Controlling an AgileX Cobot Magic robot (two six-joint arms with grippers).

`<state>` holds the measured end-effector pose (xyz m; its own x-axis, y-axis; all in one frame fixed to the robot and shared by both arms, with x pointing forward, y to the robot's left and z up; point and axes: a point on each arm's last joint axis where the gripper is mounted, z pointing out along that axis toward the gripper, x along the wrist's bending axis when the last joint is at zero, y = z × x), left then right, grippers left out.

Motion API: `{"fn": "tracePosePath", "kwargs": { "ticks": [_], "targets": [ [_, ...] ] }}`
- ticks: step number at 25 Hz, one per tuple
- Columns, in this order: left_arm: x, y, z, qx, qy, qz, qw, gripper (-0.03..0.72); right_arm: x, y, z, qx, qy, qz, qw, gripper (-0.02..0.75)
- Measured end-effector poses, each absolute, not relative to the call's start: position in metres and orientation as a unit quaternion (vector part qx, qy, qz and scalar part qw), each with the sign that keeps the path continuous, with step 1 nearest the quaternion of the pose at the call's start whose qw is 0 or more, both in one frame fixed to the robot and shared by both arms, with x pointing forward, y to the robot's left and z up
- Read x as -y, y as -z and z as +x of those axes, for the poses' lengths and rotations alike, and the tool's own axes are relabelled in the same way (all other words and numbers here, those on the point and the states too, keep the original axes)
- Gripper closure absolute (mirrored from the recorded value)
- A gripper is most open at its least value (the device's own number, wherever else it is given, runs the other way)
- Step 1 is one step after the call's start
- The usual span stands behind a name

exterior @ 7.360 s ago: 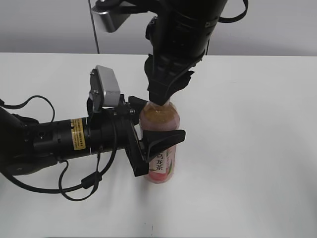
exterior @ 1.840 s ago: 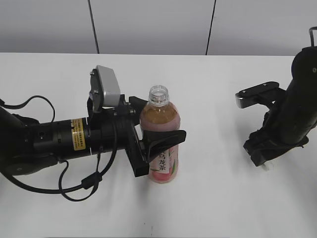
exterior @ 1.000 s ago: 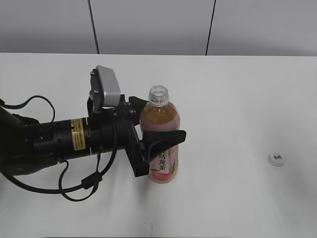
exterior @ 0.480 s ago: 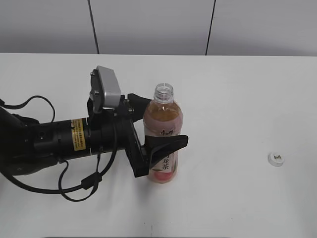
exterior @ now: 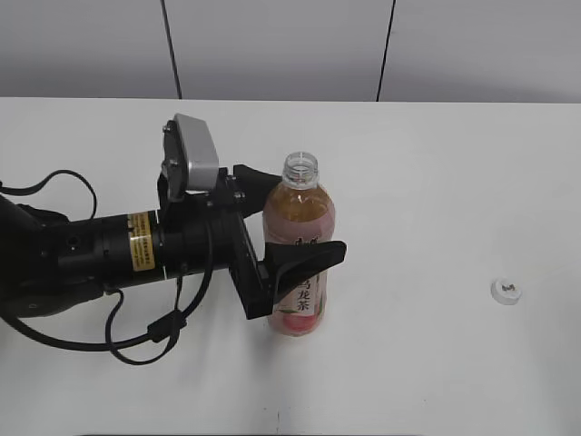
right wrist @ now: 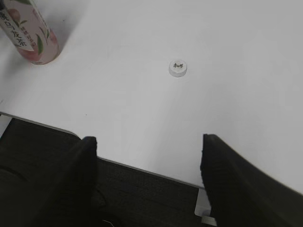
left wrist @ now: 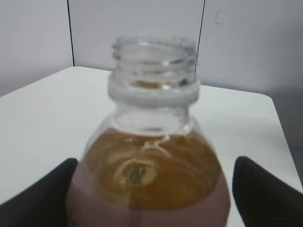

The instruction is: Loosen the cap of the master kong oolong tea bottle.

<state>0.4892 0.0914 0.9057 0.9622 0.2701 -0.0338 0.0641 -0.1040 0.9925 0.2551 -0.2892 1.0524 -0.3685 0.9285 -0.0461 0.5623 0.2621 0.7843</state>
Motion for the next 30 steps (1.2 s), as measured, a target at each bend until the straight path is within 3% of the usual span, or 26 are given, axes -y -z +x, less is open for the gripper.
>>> {"fn": "tracePosePath", "kwargs": {
  "ticks": [17, 30],
  "targets": [
    [-0.097, -0.958, 0.485, -0.146, -0.076, 0.729, 0.664, 0.094, 0.289, -1.052, 0.255, -0.750, -0.349, 0.496, 0.262, 0.225],
    [-0.115, -1.028, 0.461, -0.176, -0.097, 0.736, 0.647, 0.096, 0.289, -1.052, 0.255, -0.751, -0.349, 0.496, 0.263, 0.225]
  ]
}}
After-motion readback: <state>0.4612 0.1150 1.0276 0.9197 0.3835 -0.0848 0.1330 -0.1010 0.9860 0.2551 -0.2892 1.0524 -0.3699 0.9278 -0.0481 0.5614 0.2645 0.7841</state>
